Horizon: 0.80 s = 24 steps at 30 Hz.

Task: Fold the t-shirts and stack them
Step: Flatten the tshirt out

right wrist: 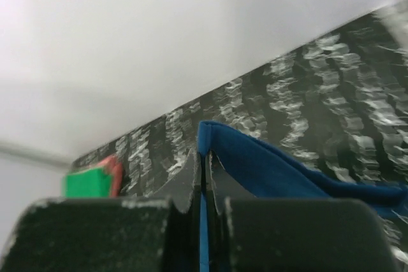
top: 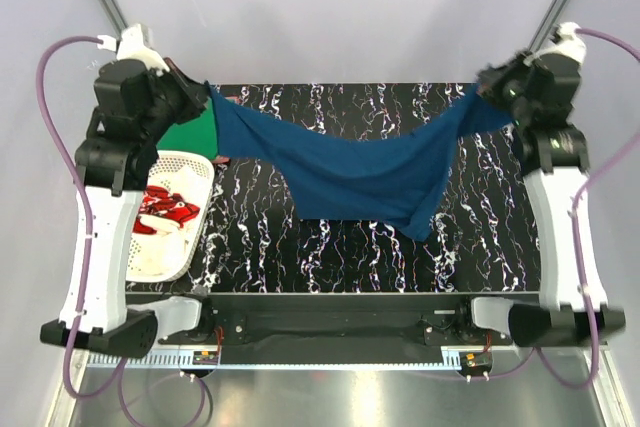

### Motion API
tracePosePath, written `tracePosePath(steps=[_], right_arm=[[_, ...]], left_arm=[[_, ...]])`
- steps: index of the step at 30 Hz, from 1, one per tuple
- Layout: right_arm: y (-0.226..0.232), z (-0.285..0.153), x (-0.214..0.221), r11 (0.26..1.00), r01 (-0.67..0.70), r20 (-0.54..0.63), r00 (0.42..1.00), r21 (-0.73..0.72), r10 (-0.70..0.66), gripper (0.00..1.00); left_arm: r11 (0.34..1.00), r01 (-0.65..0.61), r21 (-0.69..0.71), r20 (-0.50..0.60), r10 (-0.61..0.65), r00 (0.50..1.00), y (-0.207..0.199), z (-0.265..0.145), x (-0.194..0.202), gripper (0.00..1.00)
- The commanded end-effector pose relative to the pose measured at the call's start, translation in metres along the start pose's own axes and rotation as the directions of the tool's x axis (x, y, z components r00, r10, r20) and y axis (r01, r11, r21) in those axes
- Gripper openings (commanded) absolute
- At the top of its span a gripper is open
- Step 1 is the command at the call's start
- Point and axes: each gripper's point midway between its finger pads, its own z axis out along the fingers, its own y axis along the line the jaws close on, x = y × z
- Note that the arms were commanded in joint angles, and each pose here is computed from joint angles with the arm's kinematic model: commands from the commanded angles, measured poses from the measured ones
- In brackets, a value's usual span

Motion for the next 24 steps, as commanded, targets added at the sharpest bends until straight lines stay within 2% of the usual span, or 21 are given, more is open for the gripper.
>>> tracePosePath(steps=[1,3,4,6,8,9,11,12,14,15,17,18,19,21,22,23,24], right_arm=[[0.078,0.046,0.029,0.911,-0.093,-0.170,0.985,-0.402,0.025,0.00],[0.105,0.063,0.034,0.846,-0.130,-0.237,0.972,-0.518,0.004,0.00],[0.122,0.054,0.038,0.780,-0.146,-0.273,0.961,-0.608,-0.033,0.00],[0.139,0.052,0.023,0.734,-0.134,-0.240,0.970,-0.665,-0.040,0.00],[0.138,0.050,0.017,0.747,-0.102,-0.216,0.975,-0.657,-0.057,0.00],[0.136,0.047,0.012,0.756,-0.082,-0.194,0.979,-0.649,-0.060,0.00],[0.120,0.054,0.015,0.808,-0.046,-0.168,0.984,-0.588,-0.066,0.00],[0.104,0.060,0.024,0.847,-0.036,-0.163,0.985,-0.530,-0.060,0.00],[0.080,0.069,0.039,0.891,-0.009,-0.158,0.985,-0.455,-0.071,0.00],[0.041,0.087,0.056,0.942,-0.008,-0.176,0.983,-0.335,-0.054,0.00],[0.005,0.104,0.079,0.974,-0.005,-0.205,0.978,-0.228,-0.043,0.00],[-0.020,0.113,0.099,0.987,0.001,-0.236,0.971,-0.159,-0.039,0.00],[-0.037,0.119,0.111,0.993,0.018,-0.260,0.964,-0.116,-0.048,0.00],[-0.080,0.132,0.137,1.000,0.031,-0.310,0.950,0.006,-0.027,0.00],[-0.098,0.134,0.144,0.997,0.040,-0.325,0.945,0.068,-0.016,0.00],[-0.115,0.138,0.157,0.993,0.042,-0.356,0.934,0.110,0.000,0.00],[-0.129,0.139,0.159,0.989,0.043,-0.363,0.932,0.143,0.012,0.00]], left_arm=[[0.998,-0.017,-0.060,0.099,0.023,0.995,0.009,-0.005,-0.045,0.00],[0.993,-0.014,-0.114,0.119,0.028,0.992,0.021,-0.012,-0.062,0.00],[0.992,-0.019,-0.126,0.152,0.038,0.988,0.021,-0.020,-0.073,0.00],[0.996,-0.042,-0.078,0.249,0.060,0.967,0.004,-0.048,-0.099,0.00],[0.997,-0.075,0.033,0.236,0.065,0.969,-0.014,-0.054,-0.089,0.00],[0.990,-0.087,0.114,0.287,0.051,0.956,-0.030,-0.072,-0.093,0.00],[0.950,-0.114,0.290,0.251,0.039,0.967,-0.055,-0.084,-0.071,0.00],[0.932,-0.081,0.354,0.221,0.000,0.975,-0.055,-0.082,-0.047,0.00],[0.850,-0.065,0.523,0.153,-0.019,0.988,-0.072,-0.099,-0.007,0.00],[0.822,-0.005,0.570,0.093,-0.059,0.994,-0.067,-0.081,0.022,0.00],[0.757,0.020,0.653,0.029,-0.052,0.998,-0.076,-0.090,0.064,0.00],[0.744,0.014,0.668,0.023,-0.039,0.999,-0.076,-0.087,0.078,0.00],[0.772,0.056,0.633,-0.048,-0.033,0.998,-0.061,-0.067,0.116,0.00],[0.720,0.094,0.688,-0.128,-0.007,0.992,-0.073,-0.070,0.157,0.00],[0.717,0.141,0.683,-0.209,0.007,0.978,-0.068,-0.062,0.194,0.00],[0.678,0.191,0.710,-0.291,0.036,0.956,-0.080,-0.069,0.225,0.00],[0.647,0.200,0.735,-0.303,0.050,0.952,-0.089,-0.071,0.238,0.00]])
